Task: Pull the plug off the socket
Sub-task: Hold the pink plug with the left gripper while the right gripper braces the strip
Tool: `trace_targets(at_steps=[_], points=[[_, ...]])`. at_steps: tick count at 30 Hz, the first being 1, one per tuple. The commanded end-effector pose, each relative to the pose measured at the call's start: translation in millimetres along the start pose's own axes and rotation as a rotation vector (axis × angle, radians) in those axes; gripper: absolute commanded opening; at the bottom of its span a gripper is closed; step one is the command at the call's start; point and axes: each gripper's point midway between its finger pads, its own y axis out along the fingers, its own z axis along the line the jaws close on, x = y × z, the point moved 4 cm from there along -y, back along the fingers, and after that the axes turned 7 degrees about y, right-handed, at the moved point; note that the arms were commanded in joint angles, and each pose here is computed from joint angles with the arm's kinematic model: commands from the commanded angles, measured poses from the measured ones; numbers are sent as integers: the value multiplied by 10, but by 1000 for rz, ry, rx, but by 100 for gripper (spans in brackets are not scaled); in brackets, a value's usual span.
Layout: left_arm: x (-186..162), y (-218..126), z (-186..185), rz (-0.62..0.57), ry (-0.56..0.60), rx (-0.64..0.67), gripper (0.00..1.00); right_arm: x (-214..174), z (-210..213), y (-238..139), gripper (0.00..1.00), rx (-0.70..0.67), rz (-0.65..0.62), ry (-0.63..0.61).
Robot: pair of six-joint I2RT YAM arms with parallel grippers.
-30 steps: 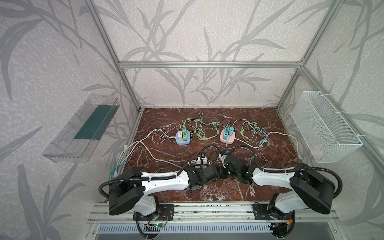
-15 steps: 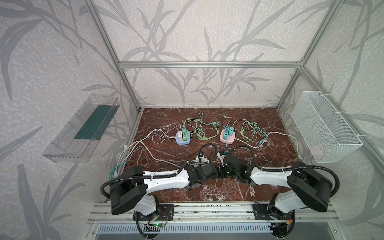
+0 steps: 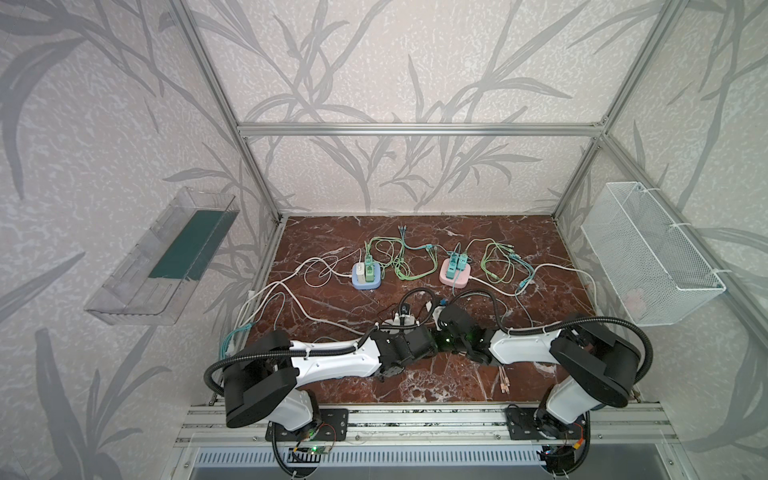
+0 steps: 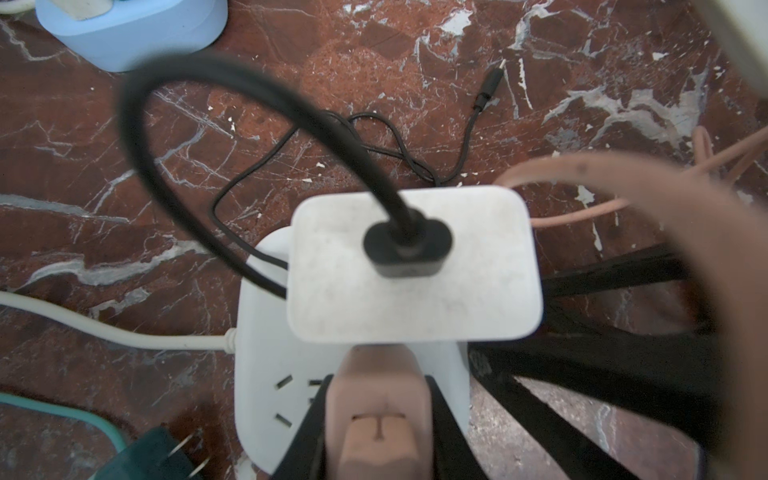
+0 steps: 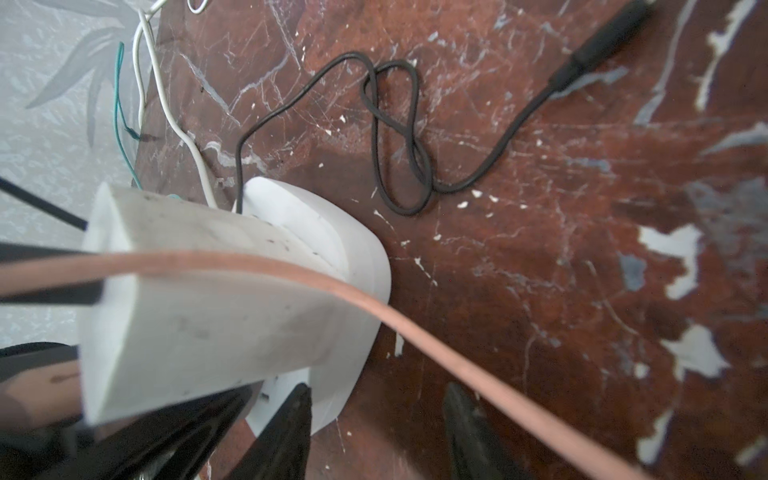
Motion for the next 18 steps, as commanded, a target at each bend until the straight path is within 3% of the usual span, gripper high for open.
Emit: trace_targets(at_steps=[1,18], points=[[17,-42,-27,18,3,-18,20,44,76,37,52,29,-2,16],[169,-139,-91,-25,-50,-59,15,-58,-25,153,47,-45,70,15]])
